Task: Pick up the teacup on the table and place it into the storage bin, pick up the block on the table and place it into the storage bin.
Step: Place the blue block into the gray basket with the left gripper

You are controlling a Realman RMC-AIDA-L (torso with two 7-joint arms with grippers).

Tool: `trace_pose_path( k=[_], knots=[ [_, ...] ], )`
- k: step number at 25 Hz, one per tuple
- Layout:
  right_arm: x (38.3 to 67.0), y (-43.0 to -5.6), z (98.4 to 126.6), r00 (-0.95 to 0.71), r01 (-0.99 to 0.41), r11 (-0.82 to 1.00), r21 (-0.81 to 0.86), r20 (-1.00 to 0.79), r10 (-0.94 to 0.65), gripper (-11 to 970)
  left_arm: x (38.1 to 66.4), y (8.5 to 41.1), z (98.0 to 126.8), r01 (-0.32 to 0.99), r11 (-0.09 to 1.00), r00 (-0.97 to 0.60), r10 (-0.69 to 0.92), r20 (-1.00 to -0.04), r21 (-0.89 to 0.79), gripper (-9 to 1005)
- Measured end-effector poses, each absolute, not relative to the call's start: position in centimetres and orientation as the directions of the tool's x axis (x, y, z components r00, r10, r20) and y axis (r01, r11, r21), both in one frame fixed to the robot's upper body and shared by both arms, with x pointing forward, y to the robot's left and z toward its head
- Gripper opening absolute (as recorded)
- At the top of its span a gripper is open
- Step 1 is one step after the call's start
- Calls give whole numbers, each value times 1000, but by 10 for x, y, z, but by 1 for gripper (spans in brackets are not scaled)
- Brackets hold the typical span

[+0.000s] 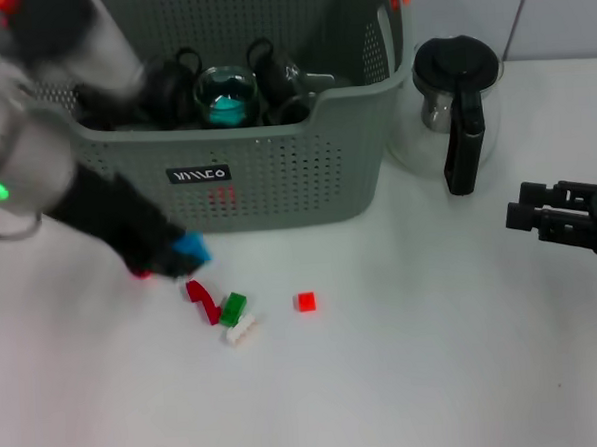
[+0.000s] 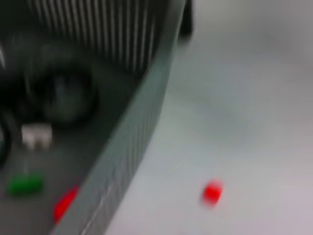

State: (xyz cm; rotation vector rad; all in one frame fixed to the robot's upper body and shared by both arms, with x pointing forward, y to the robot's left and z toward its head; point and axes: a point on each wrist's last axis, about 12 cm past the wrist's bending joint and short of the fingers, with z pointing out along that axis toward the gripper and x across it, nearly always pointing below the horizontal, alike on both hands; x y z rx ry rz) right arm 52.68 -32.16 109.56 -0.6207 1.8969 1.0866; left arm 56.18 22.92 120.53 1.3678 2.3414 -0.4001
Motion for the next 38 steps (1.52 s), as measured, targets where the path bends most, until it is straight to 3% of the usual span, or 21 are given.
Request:
trace_pose_path(
  k=[6, 11, 18, 26, 38],
  knots=[
    [526, -322, 1095, -524, -739, 501, 450, -852, -7, 607, 559, 253, 1260, 900, 430, -325, 553, -767, -71, 436],
    [525, -322, 1095, -523, -739, 501, 451, -852, -4, 607, 583, 241, 1269, 845, 535, -260, 412, -873, 1, 446],
    [527, -321, 1096, -521, -741, 500, 449, -854, -6, 607, 634, 196, 1231, 748, 660, -329, 462, -823, 71, 459],
    [529, -320, 1097, -516, -744, 498, 445, -856, -6, 607, 664, 169, 1182, 676, 717, -394, 545, -740, 168, 475],
    [529, -321, 1097, -517, -741, 504, 445, -856, -4, 607, 670, 163, 1175, 654, 733, -426, 561, -710, 188, 498]
  ],
)
